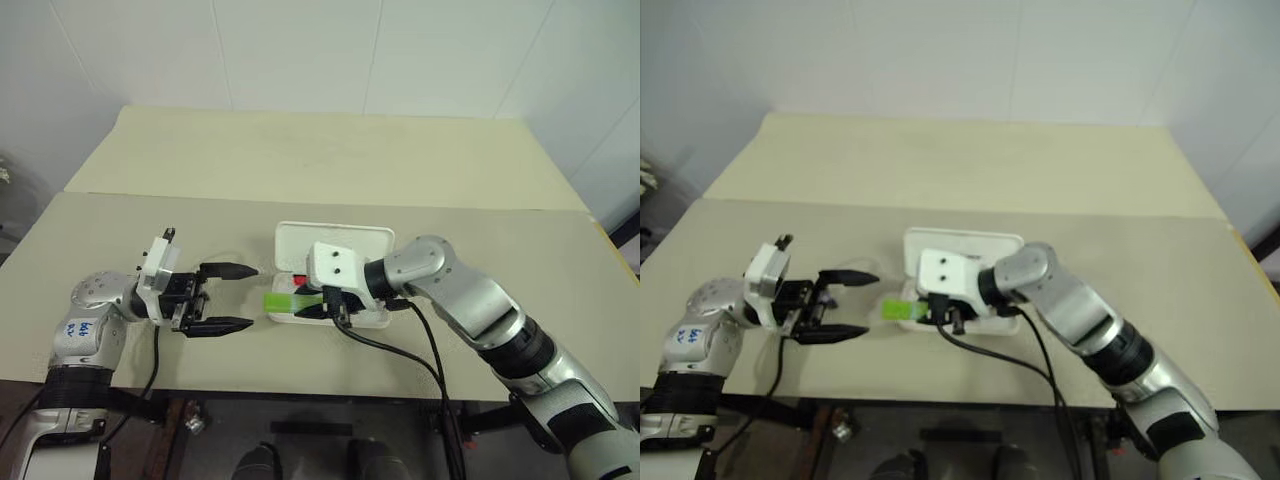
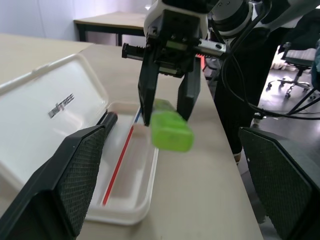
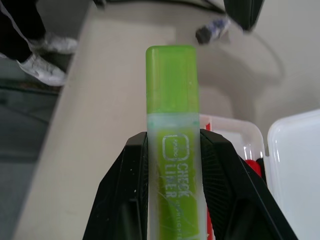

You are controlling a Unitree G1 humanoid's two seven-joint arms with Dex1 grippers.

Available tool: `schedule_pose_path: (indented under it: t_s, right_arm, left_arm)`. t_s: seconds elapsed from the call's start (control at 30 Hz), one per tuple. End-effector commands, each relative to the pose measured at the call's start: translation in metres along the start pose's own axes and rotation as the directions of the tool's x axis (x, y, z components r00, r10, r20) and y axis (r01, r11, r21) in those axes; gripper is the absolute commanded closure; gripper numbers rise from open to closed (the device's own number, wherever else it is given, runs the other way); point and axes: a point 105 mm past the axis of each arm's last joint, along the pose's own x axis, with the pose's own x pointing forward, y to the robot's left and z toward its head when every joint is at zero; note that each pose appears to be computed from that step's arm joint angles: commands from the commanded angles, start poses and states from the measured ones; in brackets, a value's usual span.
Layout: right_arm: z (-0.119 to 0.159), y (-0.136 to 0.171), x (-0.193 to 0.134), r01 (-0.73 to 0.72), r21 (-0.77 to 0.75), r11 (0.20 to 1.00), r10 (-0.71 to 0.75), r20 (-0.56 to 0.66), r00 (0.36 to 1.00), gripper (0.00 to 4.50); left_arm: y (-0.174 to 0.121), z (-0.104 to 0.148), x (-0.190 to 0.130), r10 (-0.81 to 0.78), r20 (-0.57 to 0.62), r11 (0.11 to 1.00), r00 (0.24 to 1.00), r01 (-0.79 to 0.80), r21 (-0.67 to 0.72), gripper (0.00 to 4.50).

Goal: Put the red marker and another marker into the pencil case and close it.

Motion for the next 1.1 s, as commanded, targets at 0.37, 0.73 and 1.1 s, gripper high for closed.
schedule_pose_path:
  t_s: [0.37,0.73,1.1]
  right_arm:
    - [-0.009,-0.022,0.019,0.057,0.026,0.998,-0.053,-0.136,0.989,3.41]
    - [-0.014,-0.015,0.017,0.051,0.1,0.994,-0.033,-0.174,0.984,3.41]
    - [-0.021,-0.01,0.018,0.04,0.11,0.993,-0.018,-0.199,0.98,3.41]
  left_arm:
    - [-0.011,0.004,-0.006,0.021,-0.001,0.999,1.0,-0.021,0.035,0.0]
    - [-0.012,0.004,-0.003,0.026,0.006,0.999,1.0,-0.027,0.034,0.0]
    - [-0.012,0.003,-0.002,0.026,0.01,0.999,1.0,-0.026,0.035,0.0]
